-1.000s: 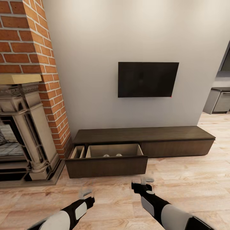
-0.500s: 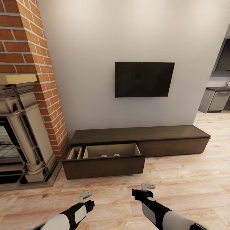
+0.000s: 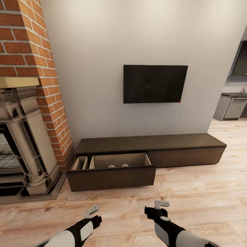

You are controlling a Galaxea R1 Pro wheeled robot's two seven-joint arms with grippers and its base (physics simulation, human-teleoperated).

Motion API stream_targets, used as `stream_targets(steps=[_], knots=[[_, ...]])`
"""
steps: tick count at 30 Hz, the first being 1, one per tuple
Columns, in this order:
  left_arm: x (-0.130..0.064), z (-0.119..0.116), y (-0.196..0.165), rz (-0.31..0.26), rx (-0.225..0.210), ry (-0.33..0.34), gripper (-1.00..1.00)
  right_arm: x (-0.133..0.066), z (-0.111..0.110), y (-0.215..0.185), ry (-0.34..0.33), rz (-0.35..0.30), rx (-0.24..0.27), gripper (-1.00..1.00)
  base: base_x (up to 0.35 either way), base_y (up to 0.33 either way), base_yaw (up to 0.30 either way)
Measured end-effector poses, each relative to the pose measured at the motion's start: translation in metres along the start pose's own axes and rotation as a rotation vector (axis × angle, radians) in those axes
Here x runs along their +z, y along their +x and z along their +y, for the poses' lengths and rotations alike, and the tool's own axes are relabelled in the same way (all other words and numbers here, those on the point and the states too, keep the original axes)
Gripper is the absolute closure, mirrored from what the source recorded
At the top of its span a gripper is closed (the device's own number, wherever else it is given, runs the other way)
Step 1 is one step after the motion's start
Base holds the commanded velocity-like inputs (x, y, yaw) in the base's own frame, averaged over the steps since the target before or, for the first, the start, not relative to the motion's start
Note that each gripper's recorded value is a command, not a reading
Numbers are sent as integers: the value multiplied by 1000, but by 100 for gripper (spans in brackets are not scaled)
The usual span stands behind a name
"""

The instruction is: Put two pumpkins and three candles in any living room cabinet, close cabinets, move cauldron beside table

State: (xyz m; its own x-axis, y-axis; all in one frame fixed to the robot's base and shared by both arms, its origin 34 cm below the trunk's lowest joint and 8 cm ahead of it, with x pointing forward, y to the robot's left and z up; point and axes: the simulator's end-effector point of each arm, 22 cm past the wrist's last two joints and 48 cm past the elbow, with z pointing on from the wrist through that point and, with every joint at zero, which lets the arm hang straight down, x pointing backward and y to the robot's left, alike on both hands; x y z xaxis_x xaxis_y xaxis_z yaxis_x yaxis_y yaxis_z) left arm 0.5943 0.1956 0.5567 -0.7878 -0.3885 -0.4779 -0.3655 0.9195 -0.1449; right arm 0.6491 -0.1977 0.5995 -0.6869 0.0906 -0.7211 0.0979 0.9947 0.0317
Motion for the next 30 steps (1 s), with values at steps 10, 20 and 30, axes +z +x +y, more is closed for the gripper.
stream_targets(steps=[10,20,30], knots=[[15,3,9,-1,-1,0,-100,11,-2,7,3,-35,7,-100,0,0,114],[30,3,17,-15,48,19,-100,21,-4,27,5,-41,9,-100,0,0,289],[45,-1,20,-74,67,65,-100,32,-5,45,6,-37,8,-100,0,0,294]])
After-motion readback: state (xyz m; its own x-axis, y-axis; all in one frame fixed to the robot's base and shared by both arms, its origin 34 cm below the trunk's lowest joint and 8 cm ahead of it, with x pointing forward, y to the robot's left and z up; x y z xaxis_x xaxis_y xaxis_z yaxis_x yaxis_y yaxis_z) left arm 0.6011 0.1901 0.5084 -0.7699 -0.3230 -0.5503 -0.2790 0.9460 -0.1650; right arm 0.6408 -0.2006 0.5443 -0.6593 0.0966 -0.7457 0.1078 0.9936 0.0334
